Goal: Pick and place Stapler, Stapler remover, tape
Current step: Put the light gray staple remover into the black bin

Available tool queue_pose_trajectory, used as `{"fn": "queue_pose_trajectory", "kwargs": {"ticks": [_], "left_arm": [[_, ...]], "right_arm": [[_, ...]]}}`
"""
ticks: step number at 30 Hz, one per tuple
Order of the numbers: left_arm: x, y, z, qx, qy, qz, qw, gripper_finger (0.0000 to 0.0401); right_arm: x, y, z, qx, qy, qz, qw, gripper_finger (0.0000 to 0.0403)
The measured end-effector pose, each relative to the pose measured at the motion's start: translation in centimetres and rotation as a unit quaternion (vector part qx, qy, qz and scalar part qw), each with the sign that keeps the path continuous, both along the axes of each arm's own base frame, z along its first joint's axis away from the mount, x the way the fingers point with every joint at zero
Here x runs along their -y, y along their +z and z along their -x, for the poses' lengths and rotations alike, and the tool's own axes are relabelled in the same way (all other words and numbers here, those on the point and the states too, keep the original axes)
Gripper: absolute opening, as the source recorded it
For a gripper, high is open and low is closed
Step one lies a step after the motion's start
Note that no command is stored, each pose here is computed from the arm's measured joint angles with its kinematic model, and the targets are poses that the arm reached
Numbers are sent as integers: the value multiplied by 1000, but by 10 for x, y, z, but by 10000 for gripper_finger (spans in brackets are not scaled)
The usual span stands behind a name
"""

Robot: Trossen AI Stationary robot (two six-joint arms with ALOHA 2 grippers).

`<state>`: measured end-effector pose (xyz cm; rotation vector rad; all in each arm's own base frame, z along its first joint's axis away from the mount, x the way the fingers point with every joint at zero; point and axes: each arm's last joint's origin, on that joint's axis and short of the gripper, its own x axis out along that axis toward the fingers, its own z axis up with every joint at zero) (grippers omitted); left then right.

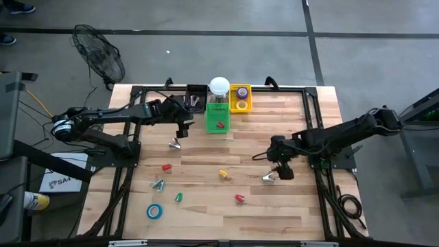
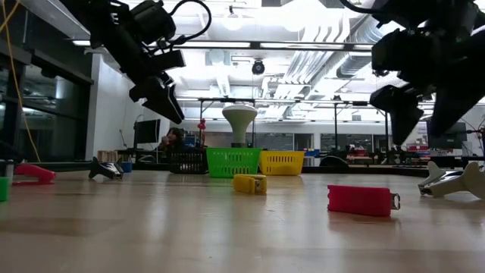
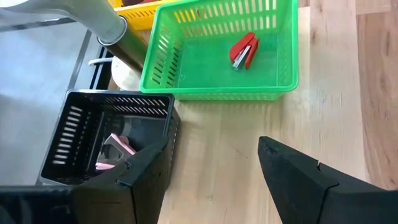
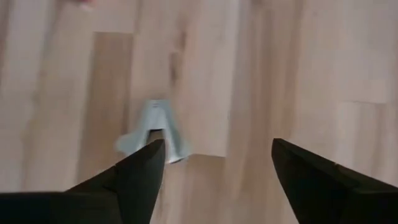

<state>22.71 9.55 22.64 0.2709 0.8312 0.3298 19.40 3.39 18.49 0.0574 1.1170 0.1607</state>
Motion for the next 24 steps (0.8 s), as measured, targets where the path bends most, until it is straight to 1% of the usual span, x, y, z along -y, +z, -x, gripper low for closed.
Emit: {"fn": "queue_pose_trajectory", "kwargs": {"ticks": [5,10,16,19,24], "left_arm": [[0,0,0,2,2,2,1000,237],[0,0,0,3,3,4,1000,237],[0,0,0,4,5,7,1000,237],[0,0,0,4,5,7,1000,237],[0,0,0,6,10,11,1000,237]], "right_arm": [[-8,-1,4,-17,16,-17,1000,292],[-17,-5,9,-29,20,-7,999,292],[-27,-20,19,-39,17,10,999,292],[-31,-27,22,-32,11,5,999,292],[-37,-30,24,-12,15,9,1000,291]]}}
